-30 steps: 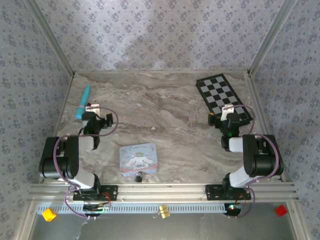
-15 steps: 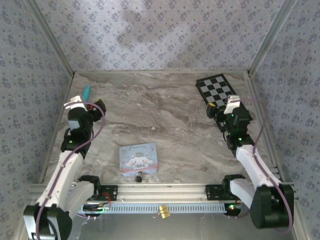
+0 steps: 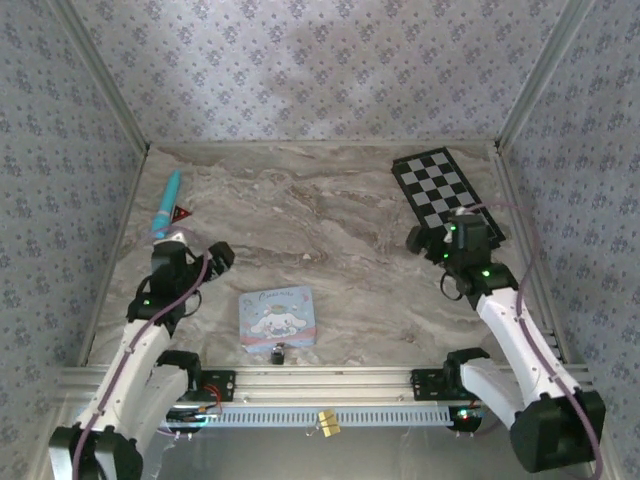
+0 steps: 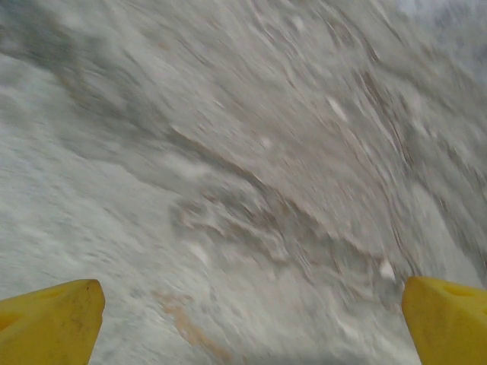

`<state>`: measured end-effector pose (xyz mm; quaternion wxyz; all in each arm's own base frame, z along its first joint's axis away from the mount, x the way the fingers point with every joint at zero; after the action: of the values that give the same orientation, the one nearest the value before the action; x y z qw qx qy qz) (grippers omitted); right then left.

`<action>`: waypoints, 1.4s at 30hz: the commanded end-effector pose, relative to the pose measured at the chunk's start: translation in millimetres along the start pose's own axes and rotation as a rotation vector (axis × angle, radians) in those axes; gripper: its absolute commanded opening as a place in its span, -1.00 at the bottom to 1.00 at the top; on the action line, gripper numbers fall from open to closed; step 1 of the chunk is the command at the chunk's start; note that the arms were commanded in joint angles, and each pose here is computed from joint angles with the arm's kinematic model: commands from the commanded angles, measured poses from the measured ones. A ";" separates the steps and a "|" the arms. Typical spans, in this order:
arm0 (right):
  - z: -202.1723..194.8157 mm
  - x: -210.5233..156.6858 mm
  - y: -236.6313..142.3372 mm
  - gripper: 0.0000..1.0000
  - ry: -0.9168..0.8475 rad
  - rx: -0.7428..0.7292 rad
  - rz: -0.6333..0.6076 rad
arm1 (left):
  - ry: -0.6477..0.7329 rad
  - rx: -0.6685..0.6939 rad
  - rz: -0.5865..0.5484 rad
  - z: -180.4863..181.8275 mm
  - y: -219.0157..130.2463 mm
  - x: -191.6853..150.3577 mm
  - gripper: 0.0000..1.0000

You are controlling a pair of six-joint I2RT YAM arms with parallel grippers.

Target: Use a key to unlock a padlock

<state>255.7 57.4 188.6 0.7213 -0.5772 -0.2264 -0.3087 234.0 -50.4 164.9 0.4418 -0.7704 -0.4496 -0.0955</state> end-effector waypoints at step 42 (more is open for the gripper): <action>15.4 -200.4 -4.8 -0.23 -0.106 -0.400 0.740 | 0.246 -0.133 -0.107 -16.0 0.1 -23.5 1.00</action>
<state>115.2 111.9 63.2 0.6516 -0.7579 0.0083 -0.0310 223.8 -76.9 157.0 0.4439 -0.7572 -0.4156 -0.2385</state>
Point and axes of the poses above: each hand's point on the last joint's axis, 136 mm out from that joint toward the fingers, its own y axis out along the fingers, its own z axis along the line the jaws close on, x = y × z, the point moved 4 cm from there along -y, back along the fingers, and after that the axes turned 9 degrees about -y, right-handed, at the moved point
